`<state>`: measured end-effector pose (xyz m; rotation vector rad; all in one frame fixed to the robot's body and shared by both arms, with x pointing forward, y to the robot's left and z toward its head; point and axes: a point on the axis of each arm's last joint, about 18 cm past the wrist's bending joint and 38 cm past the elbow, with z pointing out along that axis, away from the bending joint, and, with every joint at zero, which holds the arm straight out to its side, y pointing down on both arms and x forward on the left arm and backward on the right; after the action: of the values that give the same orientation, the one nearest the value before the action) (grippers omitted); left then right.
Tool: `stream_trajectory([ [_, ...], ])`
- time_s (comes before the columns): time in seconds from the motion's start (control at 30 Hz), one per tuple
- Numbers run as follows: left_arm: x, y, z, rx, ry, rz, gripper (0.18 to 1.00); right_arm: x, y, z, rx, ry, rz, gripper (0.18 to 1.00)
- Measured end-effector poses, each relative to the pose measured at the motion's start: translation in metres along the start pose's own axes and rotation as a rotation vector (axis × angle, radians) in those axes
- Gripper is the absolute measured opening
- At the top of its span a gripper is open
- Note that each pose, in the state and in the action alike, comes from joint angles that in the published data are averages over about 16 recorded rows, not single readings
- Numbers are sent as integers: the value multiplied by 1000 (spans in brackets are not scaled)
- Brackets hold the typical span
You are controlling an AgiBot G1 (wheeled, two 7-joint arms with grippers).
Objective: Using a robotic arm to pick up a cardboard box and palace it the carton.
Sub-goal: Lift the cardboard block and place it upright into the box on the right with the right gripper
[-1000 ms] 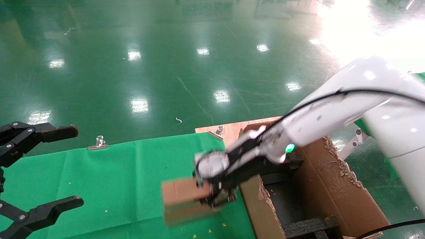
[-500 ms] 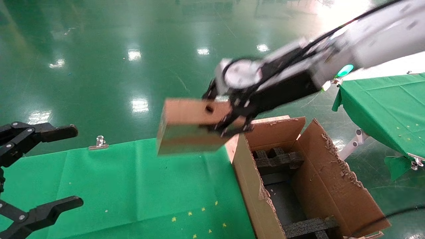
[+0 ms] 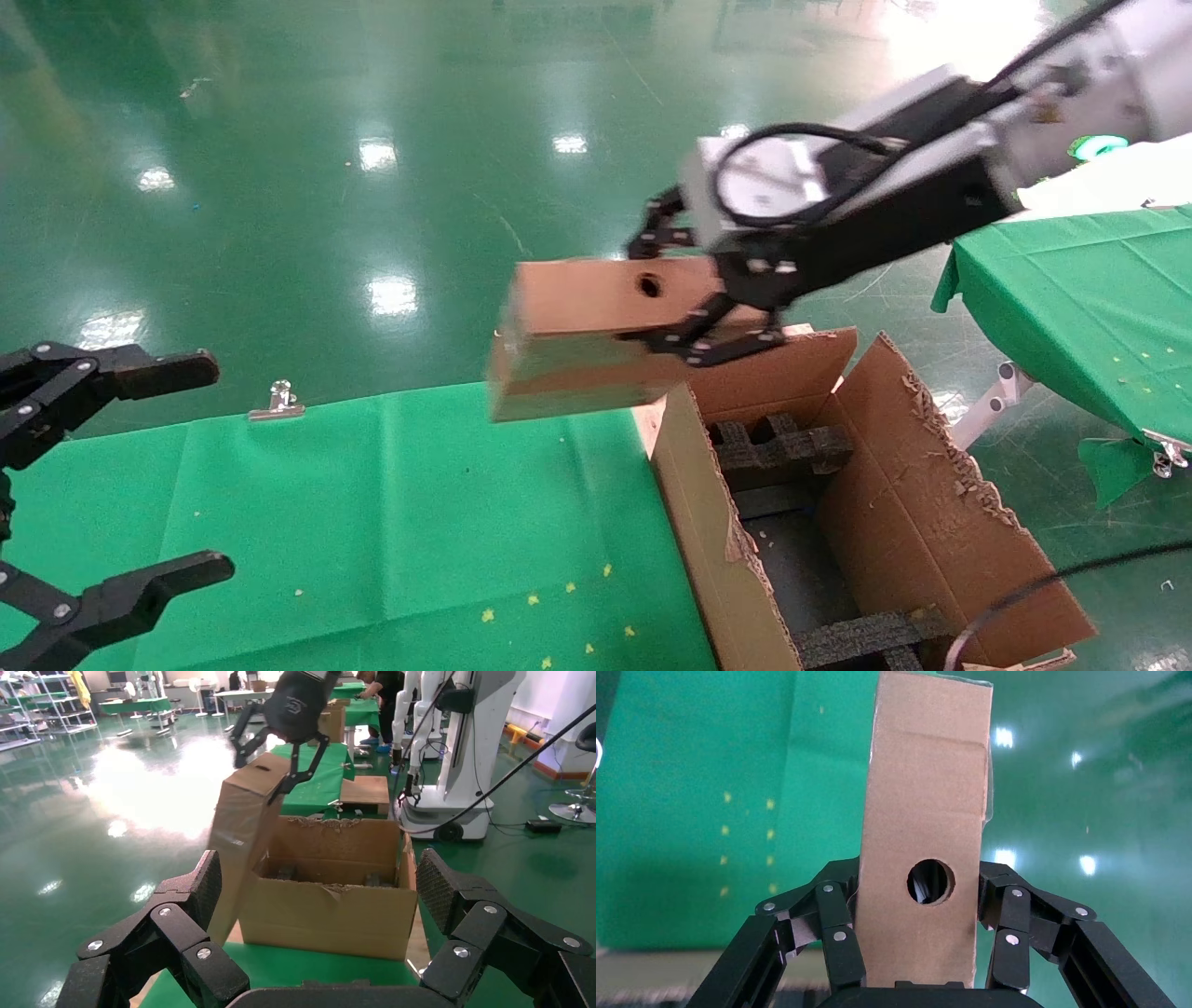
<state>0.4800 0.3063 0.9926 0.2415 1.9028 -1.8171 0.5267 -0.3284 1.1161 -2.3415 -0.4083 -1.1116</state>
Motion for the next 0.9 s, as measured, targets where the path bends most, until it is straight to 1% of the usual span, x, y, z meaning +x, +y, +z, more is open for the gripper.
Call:
stream_trajectory([
  [0.2,0,0,0,0,0,0,1001,-17,34,-32,-82,21,48,396],
  [0.53,0,0,0,0,0,0,1001,-58,99,-85,-226,64,177,395],
  [0.7,0,0,0,0,0,0,1001,-76,123,-99,-261,72,235,394],
  [0.9,0,0,0,0,0,0,1001,-89,137,-105,-270,71,278,394],
])
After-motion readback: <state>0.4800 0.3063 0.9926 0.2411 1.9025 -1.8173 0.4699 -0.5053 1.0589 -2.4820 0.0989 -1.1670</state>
